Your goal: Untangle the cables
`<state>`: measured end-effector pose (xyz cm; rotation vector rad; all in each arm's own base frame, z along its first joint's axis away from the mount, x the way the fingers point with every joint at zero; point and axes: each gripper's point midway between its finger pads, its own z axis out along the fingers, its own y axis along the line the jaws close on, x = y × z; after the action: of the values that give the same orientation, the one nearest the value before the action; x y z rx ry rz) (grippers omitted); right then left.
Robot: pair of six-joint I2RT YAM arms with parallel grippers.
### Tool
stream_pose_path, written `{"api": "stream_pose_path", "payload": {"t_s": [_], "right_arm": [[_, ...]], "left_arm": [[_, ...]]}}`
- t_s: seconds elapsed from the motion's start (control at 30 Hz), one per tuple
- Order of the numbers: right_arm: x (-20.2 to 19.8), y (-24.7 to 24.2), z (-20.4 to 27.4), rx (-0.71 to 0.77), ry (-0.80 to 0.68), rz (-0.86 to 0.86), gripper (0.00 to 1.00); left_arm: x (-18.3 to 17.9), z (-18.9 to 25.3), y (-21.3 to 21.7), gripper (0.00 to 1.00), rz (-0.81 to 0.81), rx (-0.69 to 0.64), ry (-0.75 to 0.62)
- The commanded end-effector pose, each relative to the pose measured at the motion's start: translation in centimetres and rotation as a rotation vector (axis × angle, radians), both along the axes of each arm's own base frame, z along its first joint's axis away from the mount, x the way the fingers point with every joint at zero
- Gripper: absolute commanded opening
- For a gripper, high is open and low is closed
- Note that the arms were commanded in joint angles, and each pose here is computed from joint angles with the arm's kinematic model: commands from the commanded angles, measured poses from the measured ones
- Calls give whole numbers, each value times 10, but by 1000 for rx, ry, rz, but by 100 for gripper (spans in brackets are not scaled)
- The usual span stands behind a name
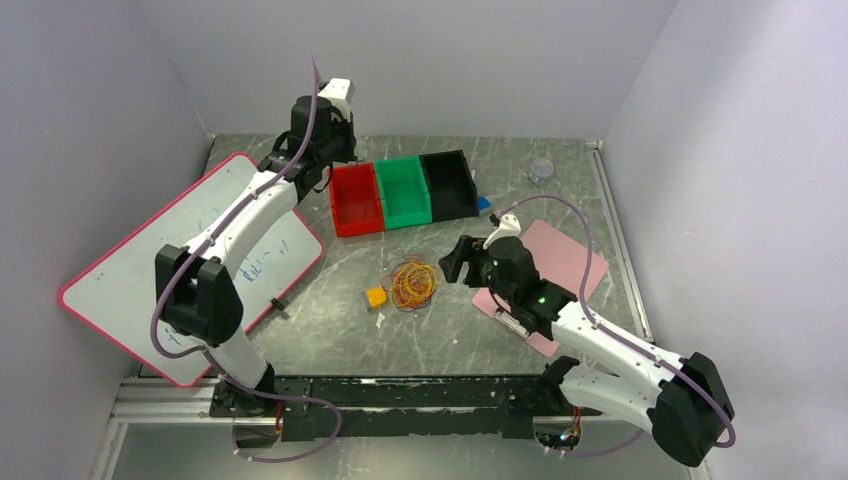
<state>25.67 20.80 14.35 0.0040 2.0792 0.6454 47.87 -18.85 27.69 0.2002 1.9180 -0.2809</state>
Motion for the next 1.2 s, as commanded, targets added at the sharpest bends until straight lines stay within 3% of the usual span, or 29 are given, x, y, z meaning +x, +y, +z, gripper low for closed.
{"api": "stream_pose_path", "payload": {"t_s": [0.0, 0.7, 1.17], "right_arm": [[1, 3, -2, 11, -3, 6, 80], [1, 6, -7, 3, 12, 23, 80], [2, 6, -8, -1, 14, 22, 80]], "left_arm": [[14, -26, 12, 7, 65, -18, 42], [16, -154, 9, 7, 64, 27, 357], [11, -108, 12, 55, 70, -5, 271]]}}
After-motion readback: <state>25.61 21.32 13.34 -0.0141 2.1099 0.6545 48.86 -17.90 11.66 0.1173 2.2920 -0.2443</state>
